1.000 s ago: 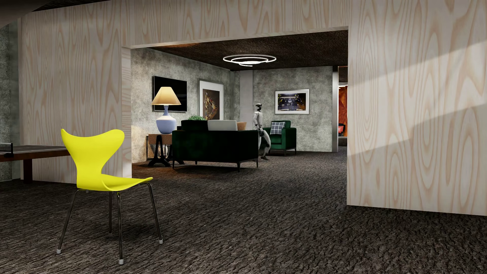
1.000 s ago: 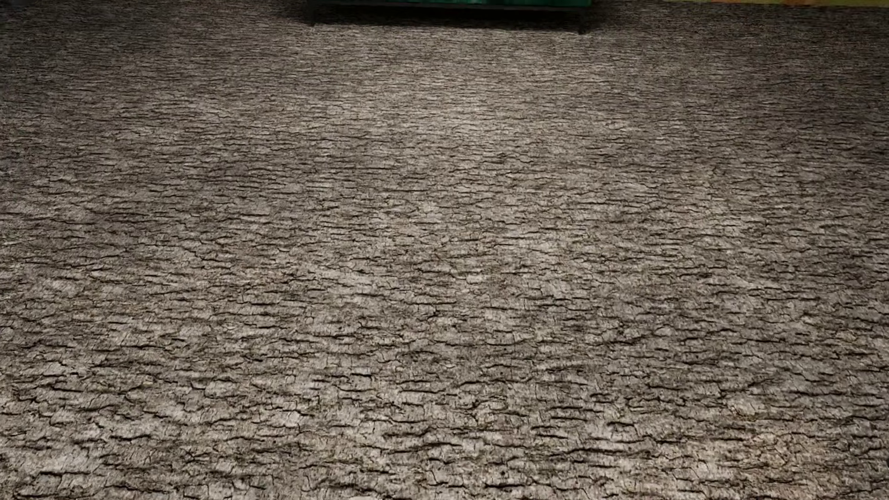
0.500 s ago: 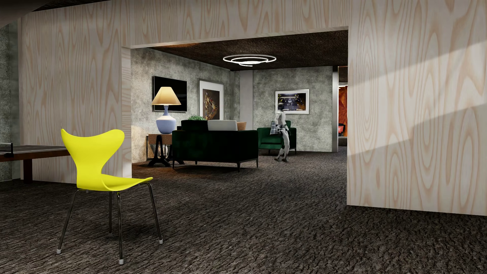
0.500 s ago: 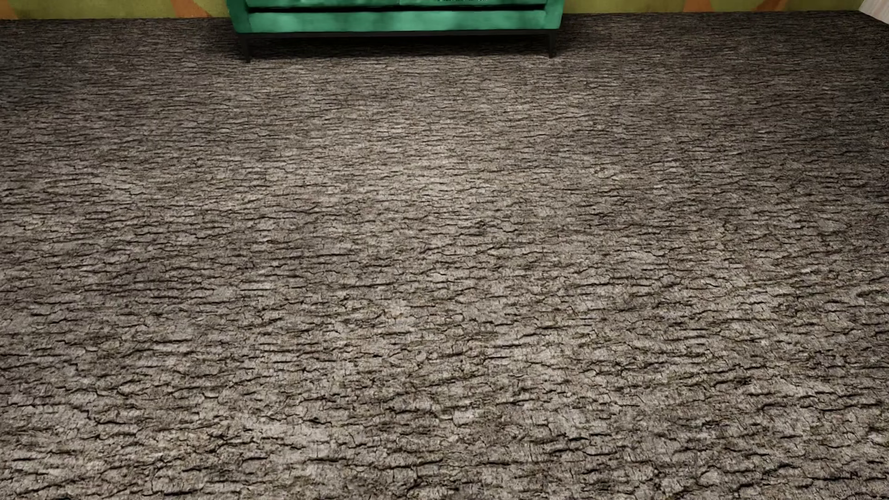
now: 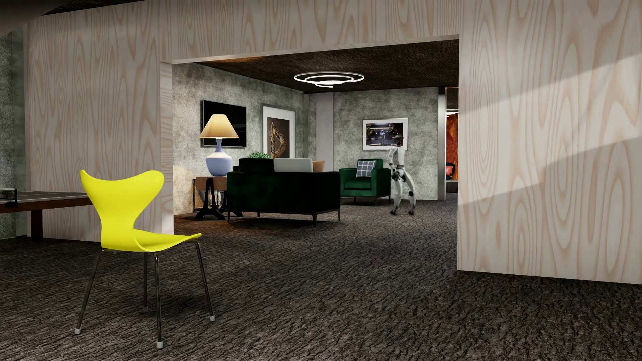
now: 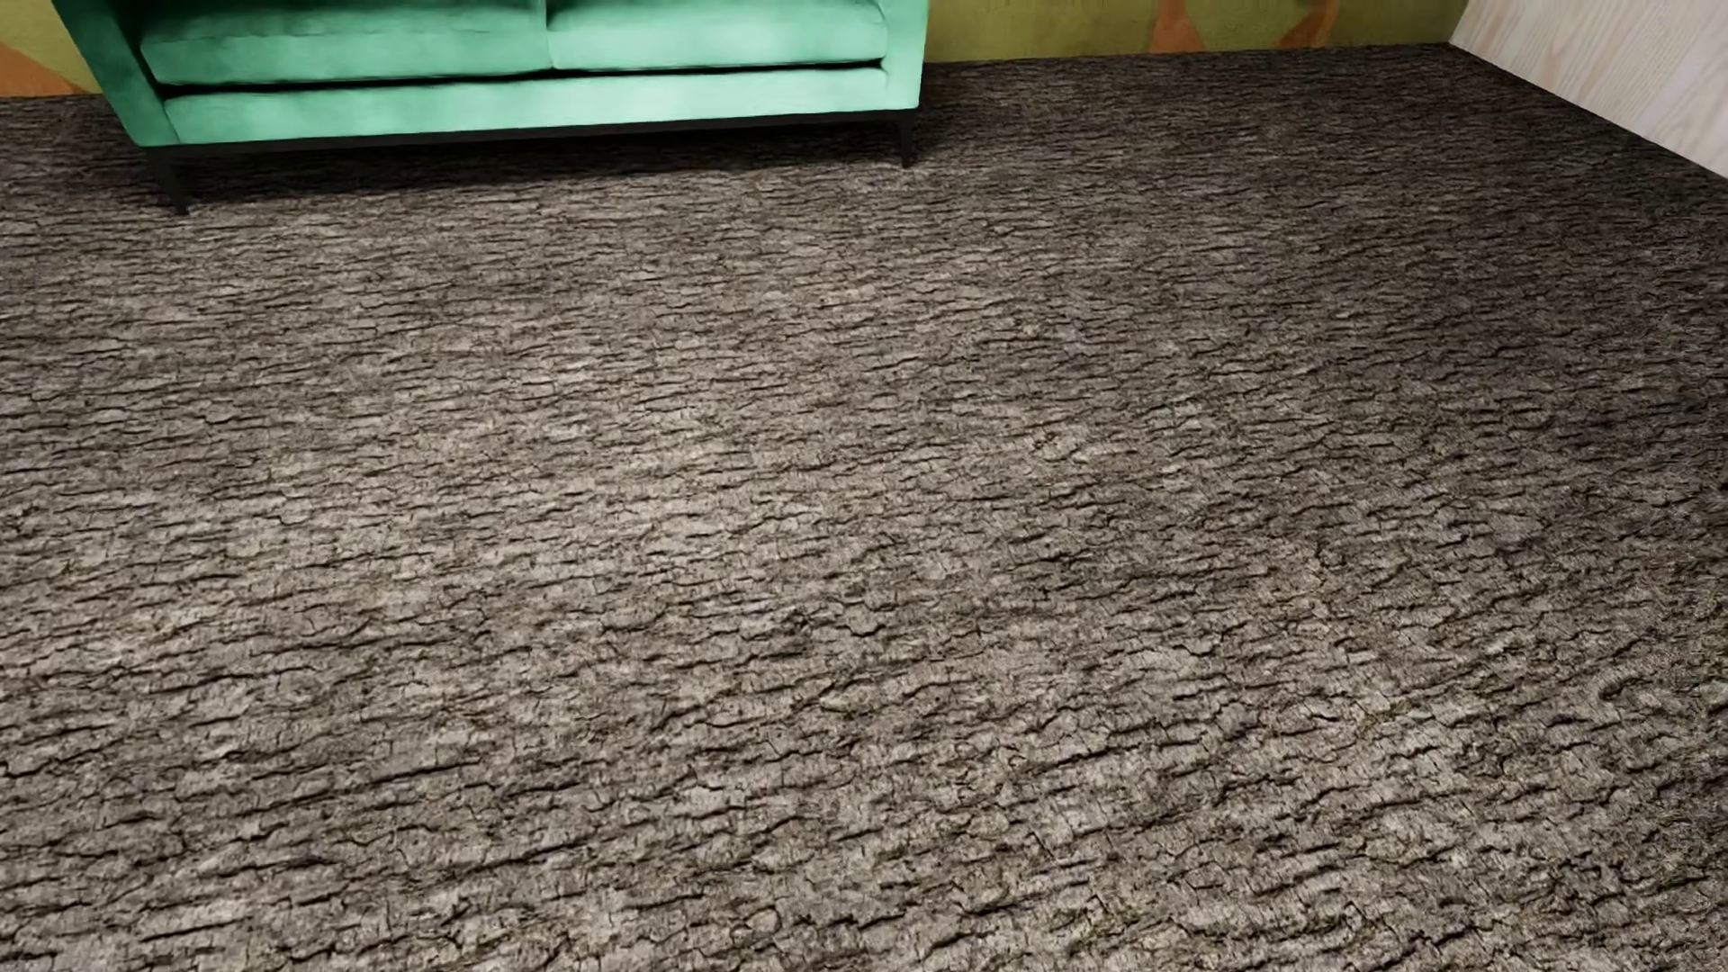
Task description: Move towards the yellow chair
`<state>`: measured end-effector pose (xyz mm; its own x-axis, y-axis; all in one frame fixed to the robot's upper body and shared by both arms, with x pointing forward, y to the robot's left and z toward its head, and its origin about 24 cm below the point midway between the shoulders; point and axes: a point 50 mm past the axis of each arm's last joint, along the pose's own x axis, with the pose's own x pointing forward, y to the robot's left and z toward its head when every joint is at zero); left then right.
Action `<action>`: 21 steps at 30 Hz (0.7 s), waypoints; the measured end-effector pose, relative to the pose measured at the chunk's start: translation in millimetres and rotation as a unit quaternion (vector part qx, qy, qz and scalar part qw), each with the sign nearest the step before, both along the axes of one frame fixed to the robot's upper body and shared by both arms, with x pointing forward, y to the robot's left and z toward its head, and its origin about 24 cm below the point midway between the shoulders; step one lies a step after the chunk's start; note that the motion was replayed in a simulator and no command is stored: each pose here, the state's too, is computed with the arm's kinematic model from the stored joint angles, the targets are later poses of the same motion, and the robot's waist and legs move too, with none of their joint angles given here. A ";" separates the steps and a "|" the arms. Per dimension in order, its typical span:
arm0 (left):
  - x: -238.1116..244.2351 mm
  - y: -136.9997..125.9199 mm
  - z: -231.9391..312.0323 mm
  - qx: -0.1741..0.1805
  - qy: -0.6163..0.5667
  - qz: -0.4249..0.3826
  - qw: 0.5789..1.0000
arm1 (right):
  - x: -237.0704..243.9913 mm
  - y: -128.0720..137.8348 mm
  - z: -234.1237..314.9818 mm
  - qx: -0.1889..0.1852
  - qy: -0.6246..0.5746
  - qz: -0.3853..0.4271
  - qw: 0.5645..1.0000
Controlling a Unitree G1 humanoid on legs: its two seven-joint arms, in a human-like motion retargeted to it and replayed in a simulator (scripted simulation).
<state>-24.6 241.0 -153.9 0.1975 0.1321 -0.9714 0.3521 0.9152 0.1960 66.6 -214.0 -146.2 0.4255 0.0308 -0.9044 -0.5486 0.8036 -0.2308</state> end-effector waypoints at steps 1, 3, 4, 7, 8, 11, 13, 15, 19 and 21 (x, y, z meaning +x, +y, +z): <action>-11.5 -1.6 0.4 -0.002 0.014 0.001 1.000 | 11.3 -5.0 5.0 -0.003 -0.021 -0.003 1.000; -20.1 -1.6 0.4 -0.001 0.030 -0.004 1.000 | 23.2 -6.0 9.9 0.000 -0.043 -0.008 0.999; -15.2 -0.2 -1.2 0.002 0.031 -0.010 0.999 | 27.5 -2.2 8.1 0.007 -0.048 -0.031 0.998; 17.1 20.9 2.3 0.029 -0.007 -0.010 0.999 | 27.4 30.8 4.0 0.043 -0.042 0.015 0.998; 24.8 20.8 3.5 0.028 -0.023 -0.008 0.999 | 16.4 37.4 1.1 0.049 -0.026 0.026 0.998; 46.1 12.6 7.5 0.012 -0.069 -0.015 0.997 | -32.5 37.1 -11.6 0.039 0.052 0.035 0.997; 62.7 2.6 9.5 -0.004 -0.100 -0.024 0.995 | -64.3 27.1 -14.7 0.022 0.099 0.026 0.995; 84.5 0.9 14.5 -0.007 -0.134 -0.035 0.990 | -98.6 16.7 -15.3 0.002 0.153 0.037 0.988; 118.6 1.0 23.4 -0.006 -0.178 -0.058 0.982 | -146.8 -0.7 -12.0 -0.034 0.236 0.062 0.969; 97.2 4.6 16.6 -0.001 -0.144 -0.047 0.989 | -155.2 0.5 -11.0 -0.034 0.249 0.066 0.966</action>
